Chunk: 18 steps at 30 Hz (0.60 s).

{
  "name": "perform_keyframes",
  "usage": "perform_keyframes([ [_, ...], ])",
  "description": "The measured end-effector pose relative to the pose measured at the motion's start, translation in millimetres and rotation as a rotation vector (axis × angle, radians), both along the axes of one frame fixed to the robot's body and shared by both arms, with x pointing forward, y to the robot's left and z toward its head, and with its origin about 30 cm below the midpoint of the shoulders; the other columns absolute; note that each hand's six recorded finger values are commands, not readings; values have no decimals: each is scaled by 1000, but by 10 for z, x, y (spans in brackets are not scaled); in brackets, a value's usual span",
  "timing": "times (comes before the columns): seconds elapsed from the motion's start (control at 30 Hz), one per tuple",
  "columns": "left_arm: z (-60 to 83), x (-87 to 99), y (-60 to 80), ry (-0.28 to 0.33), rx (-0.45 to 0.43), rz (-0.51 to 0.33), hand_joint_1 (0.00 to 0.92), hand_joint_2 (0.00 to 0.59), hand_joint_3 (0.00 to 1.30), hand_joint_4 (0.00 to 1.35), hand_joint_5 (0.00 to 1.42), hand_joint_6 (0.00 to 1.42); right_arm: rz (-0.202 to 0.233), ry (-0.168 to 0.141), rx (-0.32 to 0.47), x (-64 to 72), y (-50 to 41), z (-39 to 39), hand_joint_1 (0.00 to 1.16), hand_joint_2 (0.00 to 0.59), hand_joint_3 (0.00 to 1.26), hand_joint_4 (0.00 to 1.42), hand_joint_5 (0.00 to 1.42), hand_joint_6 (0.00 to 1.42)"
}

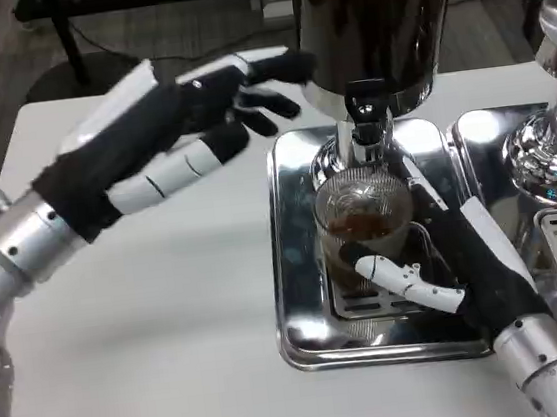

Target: Grasp the cup under the faucet to collect the drink, then remove the cup.

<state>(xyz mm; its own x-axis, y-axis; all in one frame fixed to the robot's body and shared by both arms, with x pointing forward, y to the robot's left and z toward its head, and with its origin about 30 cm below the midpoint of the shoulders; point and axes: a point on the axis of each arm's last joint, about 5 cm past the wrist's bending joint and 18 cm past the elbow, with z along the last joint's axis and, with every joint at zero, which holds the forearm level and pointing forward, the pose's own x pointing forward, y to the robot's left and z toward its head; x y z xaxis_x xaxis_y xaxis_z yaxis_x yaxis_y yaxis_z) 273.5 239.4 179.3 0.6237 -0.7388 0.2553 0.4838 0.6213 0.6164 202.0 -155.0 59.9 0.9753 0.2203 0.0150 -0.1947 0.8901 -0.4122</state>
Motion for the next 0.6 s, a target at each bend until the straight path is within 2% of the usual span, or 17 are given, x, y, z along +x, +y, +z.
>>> perform_keyframes([
  [0.2,10,-27,68,-6,-30,52,23,122,269,221,320,452,3,0,-5,3,8,1,526,170,0,0,0,76],
  [0.4,-73,-104,183,35,-20,100,33,152,324,253,331,470,2,-6,-12,20,14,12,528,169,0,0,0,79],
  [0.53,-179,-158,258,92,-26,139,41,165,349,279,334,475,-6,1,-26,25,14,10,583,165,0,0,0,93],
  [0.6,-200,-174,275,103,-28,148,41,166,351,282,333,476,-8,-1,-28,28,17,11,610,163,0,0,0,105],
])
